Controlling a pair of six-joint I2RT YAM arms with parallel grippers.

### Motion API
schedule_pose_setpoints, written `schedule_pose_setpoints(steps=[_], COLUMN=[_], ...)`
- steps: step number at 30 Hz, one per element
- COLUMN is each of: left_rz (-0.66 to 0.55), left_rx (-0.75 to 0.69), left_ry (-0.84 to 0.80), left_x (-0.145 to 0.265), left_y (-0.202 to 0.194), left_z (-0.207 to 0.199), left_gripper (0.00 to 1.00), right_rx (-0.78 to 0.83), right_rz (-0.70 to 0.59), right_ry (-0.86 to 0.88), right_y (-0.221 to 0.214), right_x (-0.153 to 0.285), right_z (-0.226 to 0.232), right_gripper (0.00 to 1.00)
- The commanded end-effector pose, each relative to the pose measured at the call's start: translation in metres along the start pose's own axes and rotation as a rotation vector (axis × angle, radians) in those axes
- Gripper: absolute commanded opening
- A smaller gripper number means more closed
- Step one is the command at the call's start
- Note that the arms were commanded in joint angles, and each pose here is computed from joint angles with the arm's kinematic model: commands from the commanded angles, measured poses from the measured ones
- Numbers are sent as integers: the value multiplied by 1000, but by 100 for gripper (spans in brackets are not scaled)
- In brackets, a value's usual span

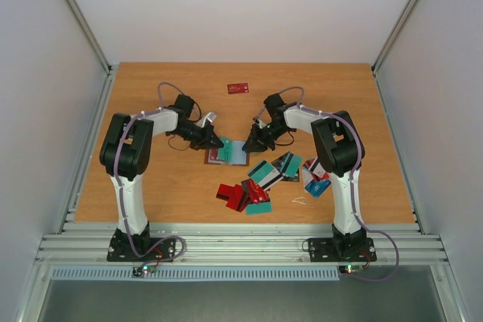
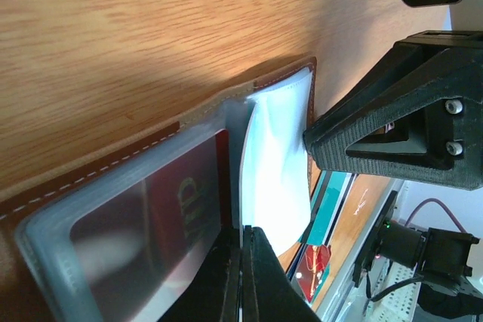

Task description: Put the credit cards into the card holder

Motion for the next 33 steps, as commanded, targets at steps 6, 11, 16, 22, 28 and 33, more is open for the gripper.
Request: schedule_pose_setpoints(steps=[6,11,16,22,28,33], left_rz=[-3,22,8,-19,-48,-71], left_rx=[38,36,42,48,17,2], left_ry=[50,99,101,75,51,49], left_x=[7,5,2,-2,-4,-2], left_y=[-4,-3,0,11,14,14], left_z=[7,14,17,13,11,9], left_gripper=[0,0,0,0,0,0], right_rx=[-34,-39,-49,-59,-76,-80], right_rz=[9,7,8,2,-9,-21], right_ry=[-41,-39,-32,-17,-7,-7], right_y=[-3,-1,2,-1,0,-2], right_x=[-7,-8,-10,-12,-15,-13], right_z=[-10,-10,-11,-13,-16,-14], right_gripper=[14,14,14,14,14,14])
Point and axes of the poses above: each gripper's point midway between its finger pads, its own x axis back along the fingers, its own z axis along the line the jaws close on, y = z × x, the point moved 7 cm from there along x, back along the fingers, and after that the axes turned 7 degrees about x, right-handed, at the moved point
